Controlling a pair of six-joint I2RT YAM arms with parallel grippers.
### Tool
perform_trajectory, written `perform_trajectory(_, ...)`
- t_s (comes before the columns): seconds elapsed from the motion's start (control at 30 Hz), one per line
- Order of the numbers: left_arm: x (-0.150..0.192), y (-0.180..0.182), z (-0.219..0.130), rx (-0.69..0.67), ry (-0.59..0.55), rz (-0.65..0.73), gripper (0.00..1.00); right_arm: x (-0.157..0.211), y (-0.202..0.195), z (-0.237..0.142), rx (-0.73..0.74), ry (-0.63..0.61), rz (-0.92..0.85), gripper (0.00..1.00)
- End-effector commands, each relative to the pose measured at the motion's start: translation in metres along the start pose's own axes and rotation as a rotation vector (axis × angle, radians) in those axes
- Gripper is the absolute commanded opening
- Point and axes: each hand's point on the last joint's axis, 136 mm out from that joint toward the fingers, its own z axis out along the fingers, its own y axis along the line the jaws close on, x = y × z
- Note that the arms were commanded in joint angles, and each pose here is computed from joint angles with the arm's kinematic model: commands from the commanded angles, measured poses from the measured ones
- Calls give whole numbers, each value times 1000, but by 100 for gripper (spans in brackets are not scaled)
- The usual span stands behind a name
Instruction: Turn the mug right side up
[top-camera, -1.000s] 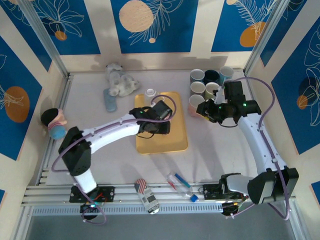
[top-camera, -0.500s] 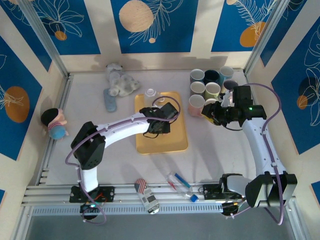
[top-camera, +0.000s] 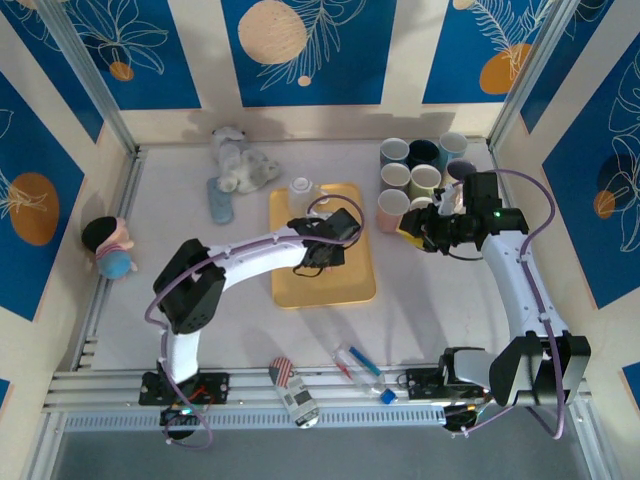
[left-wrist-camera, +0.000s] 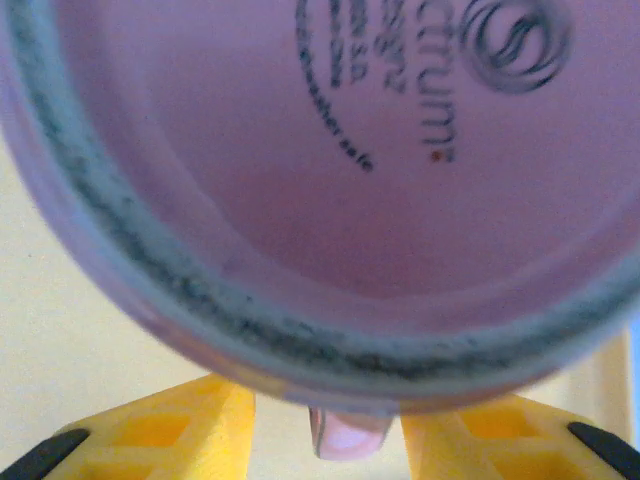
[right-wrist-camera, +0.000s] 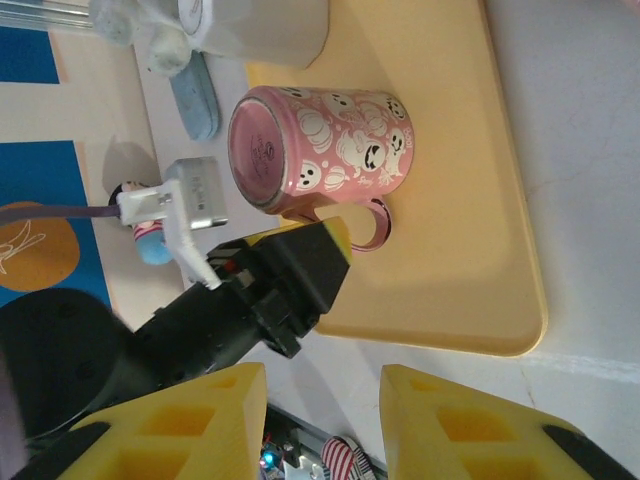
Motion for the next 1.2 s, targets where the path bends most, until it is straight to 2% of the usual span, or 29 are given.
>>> perform_trajectory(0.0, -2, 0, 4, -24, -19, -5, 43, 7, 1, 0, -31, 36, 11, 36)
perform_trajectory(0.57, -7, 3, 13, -65, -48, 65, 34, 1, 12, -2, -58, 36, 20, 35)
perform_trajectory(0.97, -19, 4, -1, -51, -97, 122, 5, 2, 6, 0, -29, 36, 43, 35)
perform_trajectory(1.07, -25, 8, -11, -34, -122, 129, 0, 3, 6, 0, -21, 36, 47, 35)
perform_trajectory(1.17, -31, 11, -23, -13, -140, 140, 0, 5, 7, 1, -12, 36, 46, 35)
